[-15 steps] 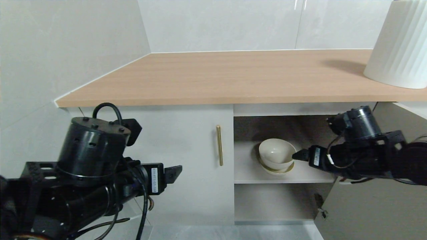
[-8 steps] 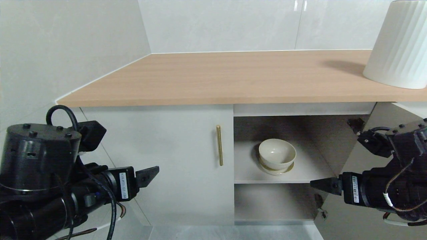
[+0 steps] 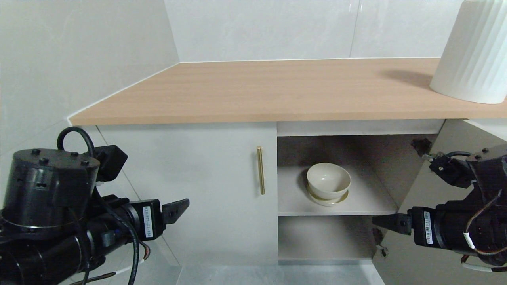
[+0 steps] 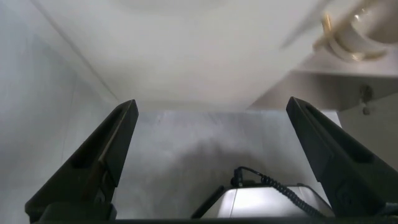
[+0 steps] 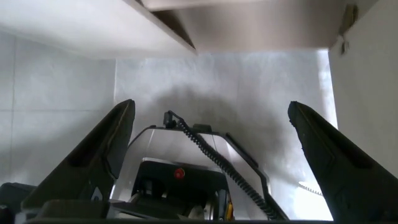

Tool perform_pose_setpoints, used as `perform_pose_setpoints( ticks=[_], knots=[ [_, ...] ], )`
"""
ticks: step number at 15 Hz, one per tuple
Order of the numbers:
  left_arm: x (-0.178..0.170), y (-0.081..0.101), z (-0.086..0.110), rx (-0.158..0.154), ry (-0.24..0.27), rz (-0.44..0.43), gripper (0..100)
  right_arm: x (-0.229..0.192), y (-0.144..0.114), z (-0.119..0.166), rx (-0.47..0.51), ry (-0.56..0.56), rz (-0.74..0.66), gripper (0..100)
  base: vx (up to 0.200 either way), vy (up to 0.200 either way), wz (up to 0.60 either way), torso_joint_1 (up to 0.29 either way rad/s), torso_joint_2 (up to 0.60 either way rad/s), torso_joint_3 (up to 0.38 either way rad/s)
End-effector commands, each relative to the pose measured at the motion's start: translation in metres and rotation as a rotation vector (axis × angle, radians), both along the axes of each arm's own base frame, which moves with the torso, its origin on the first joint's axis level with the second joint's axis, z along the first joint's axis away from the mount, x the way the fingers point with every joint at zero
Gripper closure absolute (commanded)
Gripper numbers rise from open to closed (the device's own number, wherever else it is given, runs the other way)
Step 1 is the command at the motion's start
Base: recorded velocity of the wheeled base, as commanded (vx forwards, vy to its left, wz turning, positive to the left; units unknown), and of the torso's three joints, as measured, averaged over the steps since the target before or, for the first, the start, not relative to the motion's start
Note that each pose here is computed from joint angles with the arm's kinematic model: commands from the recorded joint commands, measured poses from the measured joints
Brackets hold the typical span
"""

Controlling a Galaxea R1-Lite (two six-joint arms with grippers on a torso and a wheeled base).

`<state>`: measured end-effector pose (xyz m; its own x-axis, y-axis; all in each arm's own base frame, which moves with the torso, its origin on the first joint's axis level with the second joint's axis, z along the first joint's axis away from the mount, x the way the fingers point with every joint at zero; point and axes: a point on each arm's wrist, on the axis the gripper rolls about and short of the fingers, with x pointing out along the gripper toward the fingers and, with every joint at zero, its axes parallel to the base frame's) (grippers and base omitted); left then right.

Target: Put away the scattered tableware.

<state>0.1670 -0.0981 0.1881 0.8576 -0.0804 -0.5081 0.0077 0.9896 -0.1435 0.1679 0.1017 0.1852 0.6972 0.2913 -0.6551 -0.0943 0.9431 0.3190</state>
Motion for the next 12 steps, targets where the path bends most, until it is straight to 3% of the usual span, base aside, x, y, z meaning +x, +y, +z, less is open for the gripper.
perform_pose_setpoints(
  ticks=[1,12],
  knots=[
    [0.0002,-0.0002,-0.0006,0.001,0.002,0.0,0,-0.0003,0.0005,-0.0001,-0.001,0.001,0.003,0,-0.2,0.0,0.0,0.002,0.0,0.007],
    [-0.0008,-0.0014,-0.0032,0.007,0.011,-0.008,0,-0.0011,0.0,-0.0011,-0.004,0.005,0.004,0,-0.2,0.0,0.0,0.001,0.0,0.005]
  ],
)
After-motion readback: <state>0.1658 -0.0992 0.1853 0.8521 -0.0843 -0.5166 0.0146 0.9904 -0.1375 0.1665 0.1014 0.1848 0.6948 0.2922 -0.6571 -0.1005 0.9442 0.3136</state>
